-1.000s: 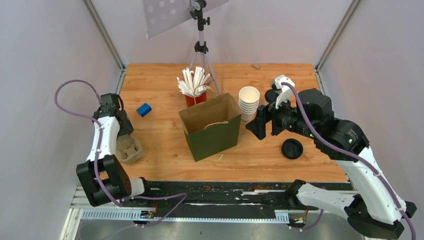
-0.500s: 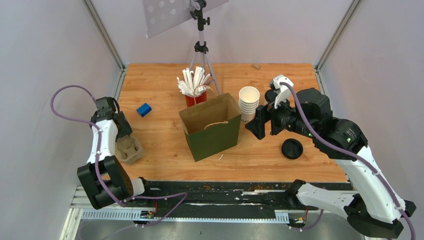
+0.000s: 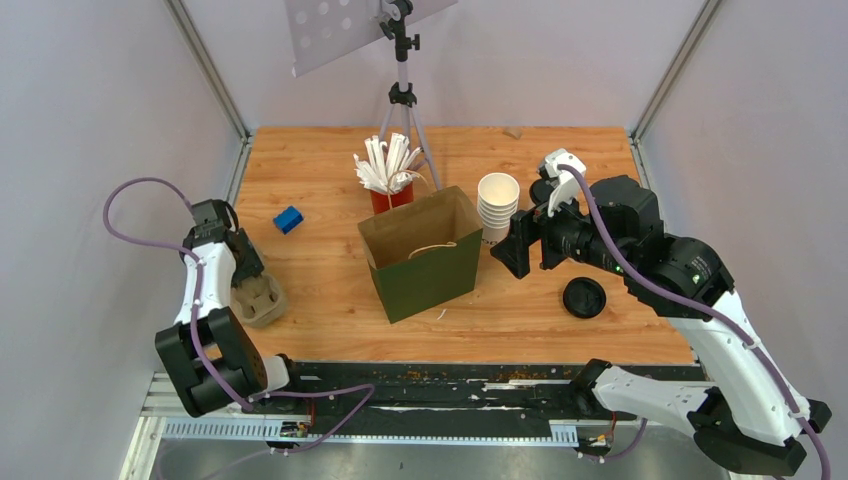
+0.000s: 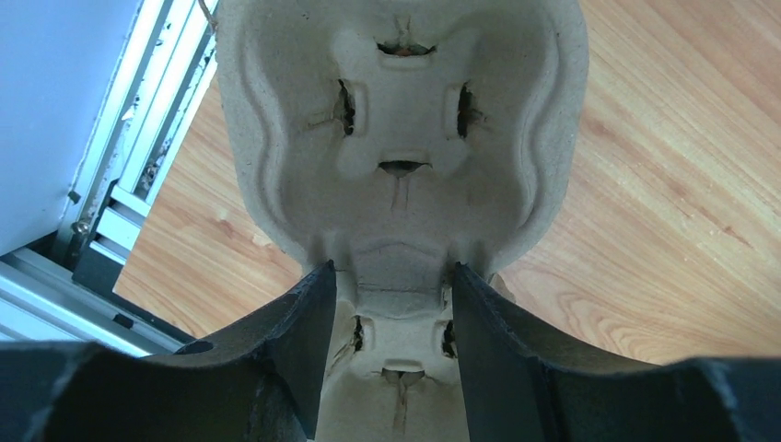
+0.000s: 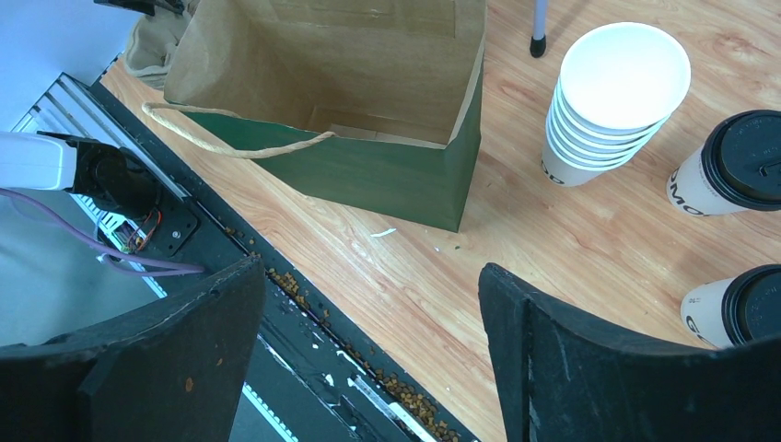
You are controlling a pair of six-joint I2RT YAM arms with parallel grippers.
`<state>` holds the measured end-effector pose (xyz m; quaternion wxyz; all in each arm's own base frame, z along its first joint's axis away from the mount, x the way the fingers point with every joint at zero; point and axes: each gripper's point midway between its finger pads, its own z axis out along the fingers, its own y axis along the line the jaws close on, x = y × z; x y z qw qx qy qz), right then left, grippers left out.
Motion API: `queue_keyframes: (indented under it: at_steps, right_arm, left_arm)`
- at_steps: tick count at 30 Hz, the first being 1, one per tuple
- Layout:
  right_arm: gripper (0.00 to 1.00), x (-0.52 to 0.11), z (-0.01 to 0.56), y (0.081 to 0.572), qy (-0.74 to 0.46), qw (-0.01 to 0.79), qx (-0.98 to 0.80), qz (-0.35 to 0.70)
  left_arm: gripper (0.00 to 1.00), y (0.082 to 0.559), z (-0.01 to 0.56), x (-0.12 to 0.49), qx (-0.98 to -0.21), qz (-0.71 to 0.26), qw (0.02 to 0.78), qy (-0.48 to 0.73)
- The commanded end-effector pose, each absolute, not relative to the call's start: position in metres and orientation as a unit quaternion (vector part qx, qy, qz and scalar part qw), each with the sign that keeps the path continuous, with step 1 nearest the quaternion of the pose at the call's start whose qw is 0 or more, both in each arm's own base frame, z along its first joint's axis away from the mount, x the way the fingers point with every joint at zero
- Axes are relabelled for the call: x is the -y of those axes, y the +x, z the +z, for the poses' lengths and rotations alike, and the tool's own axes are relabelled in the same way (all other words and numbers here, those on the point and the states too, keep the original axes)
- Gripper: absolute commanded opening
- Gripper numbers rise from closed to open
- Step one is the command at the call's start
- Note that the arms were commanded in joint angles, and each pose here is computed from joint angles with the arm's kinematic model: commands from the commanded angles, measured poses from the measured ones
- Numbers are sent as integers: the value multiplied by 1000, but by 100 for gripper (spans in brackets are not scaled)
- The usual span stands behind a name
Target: Pack the takeout coffee
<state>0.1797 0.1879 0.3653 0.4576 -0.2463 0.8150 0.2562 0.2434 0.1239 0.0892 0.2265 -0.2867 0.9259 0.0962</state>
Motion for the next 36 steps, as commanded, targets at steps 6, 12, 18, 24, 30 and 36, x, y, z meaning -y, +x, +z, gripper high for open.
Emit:
queue_keyframes:
  at_steps: [6, 12, 18, 24, 30, 36]
  right_arm:
    - [86, -187, 373, 182, -243, 472, -808, 255]
    - [86, -188, 374, 183, -241, 473, -807, 258]
    - [86, -191, 374, 183, -244, 471, -806, 262]
    - [86, -194, 373, 183, -247, 468, -806, 266]
    - [86, -194, 373, 182, -246, 467, -806, 269]
    - [85, -194, 375, 180, -244, 466, -806, 272]
  left_arm:
    - [50, 260, 91, -128, -923, 78, 251, -280]
    - [43, 257, 101, -130, -918, 87, 256, -291]
    - [36, 255, 119, -134, -910, 100, 262, -304]
    - [36, 246, 122, -136, -914, 113, 241, -305]
    - [41, 240, 122, -135, -915, 116, 236, -305]
    - [43, 240, 112, -132, -917, 109, 232, -305]
